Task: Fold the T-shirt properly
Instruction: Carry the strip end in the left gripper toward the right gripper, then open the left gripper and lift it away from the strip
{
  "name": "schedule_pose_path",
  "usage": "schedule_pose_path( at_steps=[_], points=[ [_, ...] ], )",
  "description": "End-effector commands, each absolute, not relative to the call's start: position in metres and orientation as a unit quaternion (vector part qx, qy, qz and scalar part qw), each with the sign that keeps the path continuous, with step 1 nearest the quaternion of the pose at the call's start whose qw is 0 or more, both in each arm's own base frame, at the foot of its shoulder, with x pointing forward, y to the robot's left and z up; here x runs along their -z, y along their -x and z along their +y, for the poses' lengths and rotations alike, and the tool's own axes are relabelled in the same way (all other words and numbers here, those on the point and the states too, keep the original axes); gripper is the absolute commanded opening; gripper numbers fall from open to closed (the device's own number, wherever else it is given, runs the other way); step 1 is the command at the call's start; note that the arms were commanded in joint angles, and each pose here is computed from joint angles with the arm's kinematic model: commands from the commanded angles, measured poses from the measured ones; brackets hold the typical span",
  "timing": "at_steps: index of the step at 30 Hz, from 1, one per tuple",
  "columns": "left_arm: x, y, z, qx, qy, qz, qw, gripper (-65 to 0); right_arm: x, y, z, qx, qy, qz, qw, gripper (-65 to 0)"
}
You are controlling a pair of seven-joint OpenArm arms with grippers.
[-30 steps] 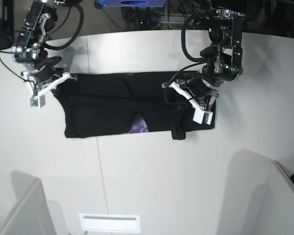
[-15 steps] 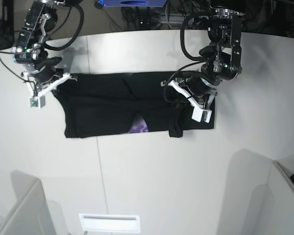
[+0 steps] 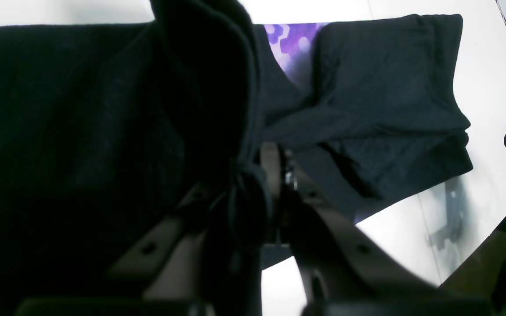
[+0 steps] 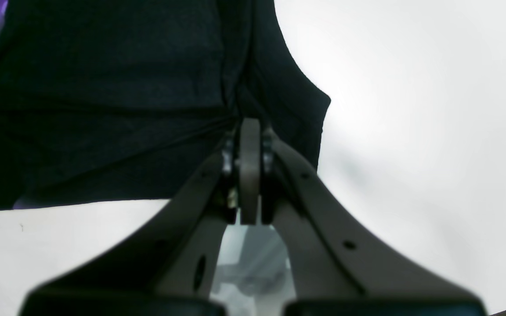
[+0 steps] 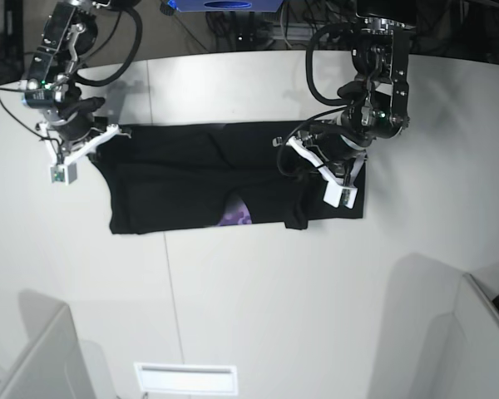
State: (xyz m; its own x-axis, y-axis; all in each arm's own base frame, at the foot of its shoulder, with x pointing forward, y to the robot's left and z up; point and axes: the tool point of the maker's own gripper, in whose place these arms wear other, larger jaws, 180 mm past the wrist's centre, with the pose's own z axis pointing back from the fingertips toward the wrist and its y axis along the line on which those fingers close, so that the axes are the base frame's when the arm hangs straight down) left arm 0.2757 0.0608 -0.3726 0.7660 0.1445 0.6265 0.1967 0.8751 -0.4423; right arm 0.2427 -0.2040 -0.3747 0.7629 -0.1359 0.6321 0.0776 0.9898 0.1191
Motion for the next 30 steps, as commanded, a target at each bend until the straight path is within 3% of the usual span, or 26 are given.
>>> schedule_pose_path(
  at_steps=[1, 7, 13, 17, 23, 27, 28, 30],
  points=[
    [0.361, -0.283, 0.059, 0.015, 0.257, -0.362, 0.896, -65.0, 0.363, -0.251, -0.206, 0.054, -0.041, -0.363, 0.929, -65.0],
    [0.362, -0.283, 0.059, 0.015, 0.257, -0.361, 0.896, -65.0, 0.363, -0.251, -0.205, 0.053, -0.042, -0.363, 0.929, -65.0],
    [0.361, -0.295, 0.051, 0.007, 0.270, -0.362, 0.892, -33.1, 0.364, -0.251, -0.206, 0.053, -0.041, -0.362, 0.930, -65.0],
    [0.367, -0.300, 0.026, 0.000, 0.297, -0.347, 0.890, -21.7, 0.364, -0.251, -0.206, 0.053, -0.041, -0.362, 0.930, -65.0],
    [0.347, -0.296, -0.011, 0.049, 0.324, -0.357, 0.875, -20.7, 0.362, -0.252, -0.207, 0.055, -0.040, -0.364, 0.929, -65.0],
    [0.333, -0.289, 0.027, 0.030, 0.293, -0.387, 0.874, -21.4, 0.356, -0.261, -0.208, 0.053, -0.039, -0.372, 0.926, -65.0],
    [0.333, -0.287, 0.047, 0.015, 0.275, -0.394, 0.877, -23.4, 0.354, -0.264, -0.208, 0.053, -0.040, -0.371, 0.926, -65.0],
    [0.339, -0.282, 0.090, -0.021, 0.235, -0.401, 0.885, -34.4, 0.355, -0.264, -0.207, 0.051, -0.042, -0.354, 0.933, -62.1]
  ],
)
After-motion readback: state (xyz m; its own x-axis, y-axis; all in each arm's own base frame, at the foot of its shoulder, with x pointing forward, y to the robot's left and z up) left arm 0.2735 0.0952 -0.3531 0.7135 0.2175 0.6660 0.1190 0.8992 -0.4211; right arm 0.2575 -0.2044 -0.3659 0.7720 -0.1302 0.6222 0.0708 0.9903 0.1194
